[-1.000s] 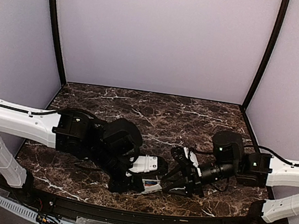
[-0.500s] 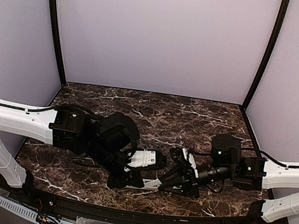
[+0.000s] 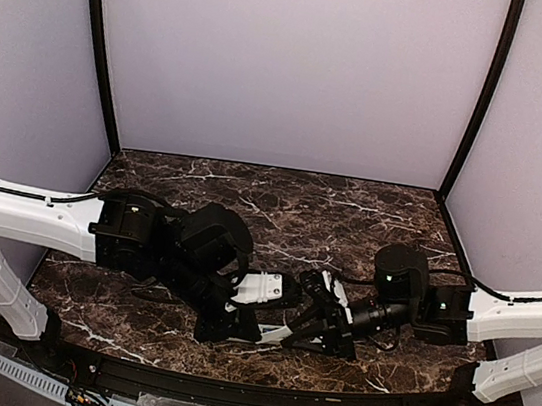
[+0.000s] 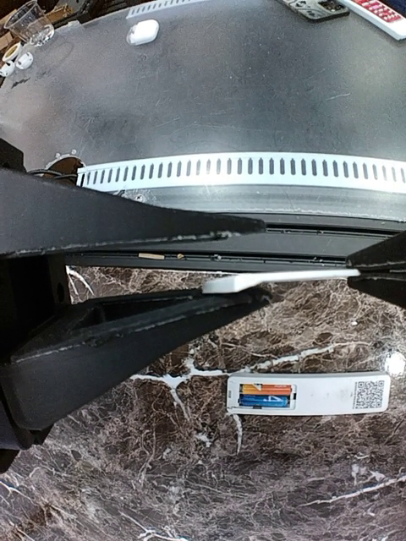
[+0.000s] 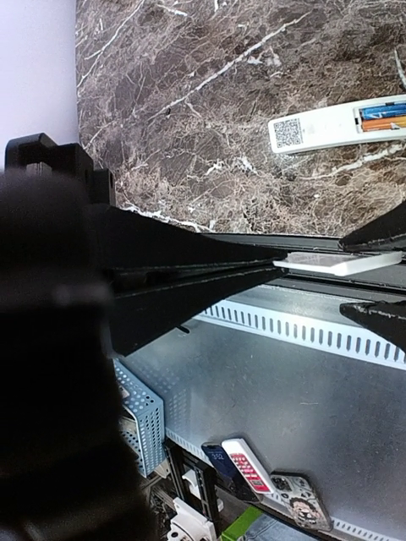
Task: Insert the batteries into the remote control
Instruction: Pass from the left arm to the right, then hold the remote control without the battery cover at the center of the board.
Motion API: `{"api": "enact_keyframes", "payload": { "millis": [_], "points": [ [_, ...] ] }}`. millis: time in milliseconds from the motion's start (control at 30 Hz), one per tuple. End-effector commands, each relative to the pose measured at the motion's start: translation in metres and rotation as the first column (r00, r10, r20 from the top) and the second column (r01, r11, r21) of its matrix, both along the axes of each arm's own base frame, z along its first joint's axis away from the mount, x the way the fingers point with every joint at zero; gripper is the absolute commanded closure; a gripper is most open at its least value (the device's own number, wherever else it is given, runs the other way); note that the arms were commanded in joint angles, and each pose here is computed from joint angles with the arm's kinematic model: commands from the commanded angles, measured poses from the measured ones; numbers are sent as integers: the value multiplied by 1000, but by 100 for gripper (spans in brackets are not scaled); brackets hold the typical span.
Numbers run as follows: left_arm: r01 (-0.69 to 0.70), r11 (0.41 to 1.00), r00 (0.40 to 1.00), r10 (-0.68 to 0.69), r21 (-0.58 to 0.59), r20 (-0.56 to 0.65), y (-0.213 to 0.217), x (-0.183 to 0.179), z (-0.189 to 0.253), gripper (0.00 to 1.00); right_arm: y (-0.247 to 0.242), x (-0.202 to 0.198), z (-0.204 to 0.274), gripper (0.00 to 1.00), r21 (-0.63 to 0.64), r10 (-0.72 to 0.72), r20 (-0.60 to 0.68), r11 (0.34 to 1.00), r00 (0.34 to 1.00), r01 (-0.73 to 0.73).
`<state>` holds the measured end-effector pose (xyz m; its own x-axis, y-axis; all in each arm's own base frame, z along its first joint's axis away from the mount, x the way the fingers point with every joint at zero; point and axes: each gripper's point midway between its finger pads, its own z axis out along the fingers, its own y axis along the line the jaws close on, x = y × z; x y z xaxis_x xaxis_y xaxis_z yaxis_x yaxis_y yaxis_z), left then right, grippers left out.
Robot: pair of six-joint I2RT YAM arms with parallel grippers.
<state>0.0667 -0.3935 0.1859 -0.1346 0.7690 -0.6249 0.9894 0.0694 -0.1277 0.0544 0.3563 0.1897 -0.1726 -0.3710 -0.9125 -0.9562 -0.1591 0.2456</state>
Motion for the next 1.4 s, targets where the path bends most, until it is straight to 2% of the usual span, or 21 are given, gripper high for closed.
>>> {"api": "enact_keyframes", "payload": {
  "millis": [0,333,433,667,733,767,833,900,1000,1133,1267,1367],
  "points": [
    [4,1000,1000,-4,-11,-9,2,-1,5,100,8,-3,14,81,45,26,3,999,1000,-26],
    [12,1000,1000,-12,4,-26,0,-3,-2,100,11,-5,20,93,73,39,-10,997,999,-38],
    [6,1000,1000,-6,3,-20,0,-1,-2,100,12,-6,15,100,50,47,-29,998,998,-46],
    [-8,1000,1000,8,0,-24,2,-1,0,100,8,-11,14,100,7,52,-97,999,994,-52],
    [-37,999,999,37,9,-5,4,5,-1,86,7,-7,12,100,-29,13,-138,999,990,-17],
    [-58,998,998,58,12,15,6,10,-1,61,6,-3,9,100,-57,-16,-170,998,985,7],
    [-91,996,995,91,11,52,11,17,0,39,2,8,1,100,-126,-104,-247,989,963,75],
    [-113,994,989,112,9,95,19,24,-1,30,-6,22,-10,100,-193,-205,-335,970,920,146],
    [-116,992,981,108,41,163,35,30,-12,24,-19,40,-30,100,-272,-347,-441,931,828,245],
    [-80,989,972,49,125,230,52,33,-43,21,-36,62,-53,100,-344,-485,-562,874,670,344],
    [-41,980,960,-14,193,279,62,44,-76,19,-44,75,-56,100,-344,-537,-586,843,607,414],
    [-28,989,966,-10,142,259,55,58,-85,19,-47,83,-54,100,-341,-557,-589,828,585,445]
  ]
}}
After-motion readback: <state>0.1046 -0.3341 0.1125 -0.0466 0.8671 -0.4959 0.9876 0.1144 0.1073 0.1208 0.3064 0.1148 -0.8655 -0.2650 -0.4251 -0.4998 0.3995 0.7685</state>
